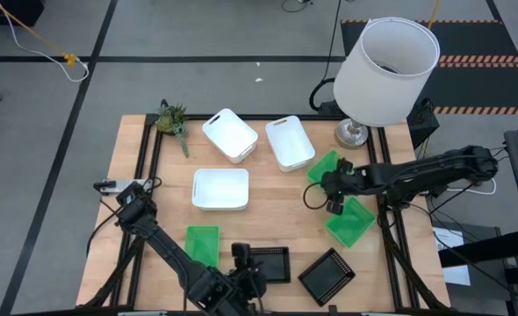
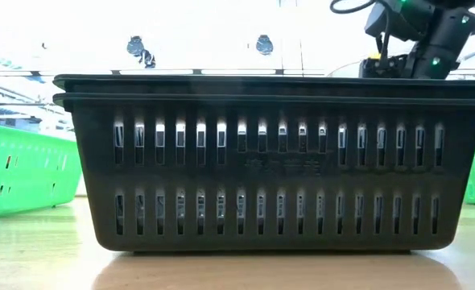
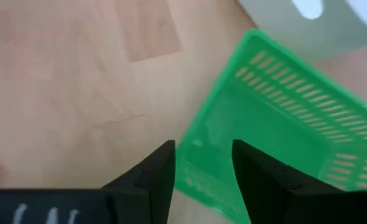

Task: Stack baskets by color
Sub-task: Stack the top green bin into the bottom left green bin

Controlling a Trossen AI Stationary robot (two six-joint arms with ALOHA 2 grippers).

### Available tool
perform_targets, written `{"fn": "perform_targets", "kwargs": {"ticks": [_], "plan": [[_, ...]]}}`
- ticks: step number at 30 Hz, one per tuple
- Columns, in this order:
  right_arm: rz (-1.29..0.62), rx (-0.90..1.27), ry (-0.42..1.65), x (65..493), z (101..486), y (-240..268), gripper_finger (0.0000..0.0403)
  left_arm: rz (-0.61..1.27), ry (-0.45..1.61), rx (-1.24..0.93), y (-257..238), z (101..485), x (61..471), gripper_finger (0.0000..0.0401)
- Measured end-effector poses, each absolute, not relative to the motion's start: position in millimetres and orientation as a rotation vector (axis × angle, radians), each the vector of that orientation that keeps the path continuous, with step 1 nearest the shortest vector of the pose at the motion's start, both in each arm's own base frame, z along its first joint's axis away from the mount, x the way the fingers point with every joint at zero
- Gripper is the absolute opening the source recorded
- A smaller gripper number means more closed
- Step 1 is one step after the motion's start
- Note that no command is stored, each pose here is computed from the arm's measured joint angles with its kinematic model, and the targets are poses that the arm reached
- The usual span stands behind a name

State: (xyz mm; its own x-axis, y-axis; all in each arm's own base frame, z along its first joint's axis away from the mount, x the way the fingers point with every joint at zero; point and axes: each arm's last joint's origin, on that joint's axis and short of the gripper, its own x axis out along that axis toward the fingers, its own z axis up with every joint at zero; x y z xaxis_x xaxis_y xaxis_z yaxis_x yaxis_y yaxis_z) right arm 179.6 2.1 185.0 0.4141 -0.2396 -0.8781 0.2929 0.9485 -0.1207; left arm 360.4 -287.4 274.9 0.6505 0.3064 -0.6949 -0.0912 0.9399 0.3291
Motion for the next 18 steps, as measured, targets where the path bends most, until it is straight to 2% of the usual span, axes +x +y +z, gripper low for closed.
{"fn": "perform_targets", "kwargs": {"ticks": [8,12,15,18], "plan": [[-0.268,0.064,1.119,182.5,181.4,6.4,0.0143,0.231,0.836,0.284,-285.4,274.9,362.0,0.0179],[-0.296,0.039,1.139,185.6,176.4,5.6,0.0132,0.228,0.834,0.291,-284.5,275.1,363.4,0.0179],[-0.301,0.039,1.163,188.6,171.1,5.5,0.0114,0.229,0.836,0.293,-283.6,275.1,364.1,0.0179],[-0.324,0.063,1.183,191.0,166.3,4.6,0.0079,0.229,0.836,0.296,-282.8,275.1,364.7,0.0179]]}}
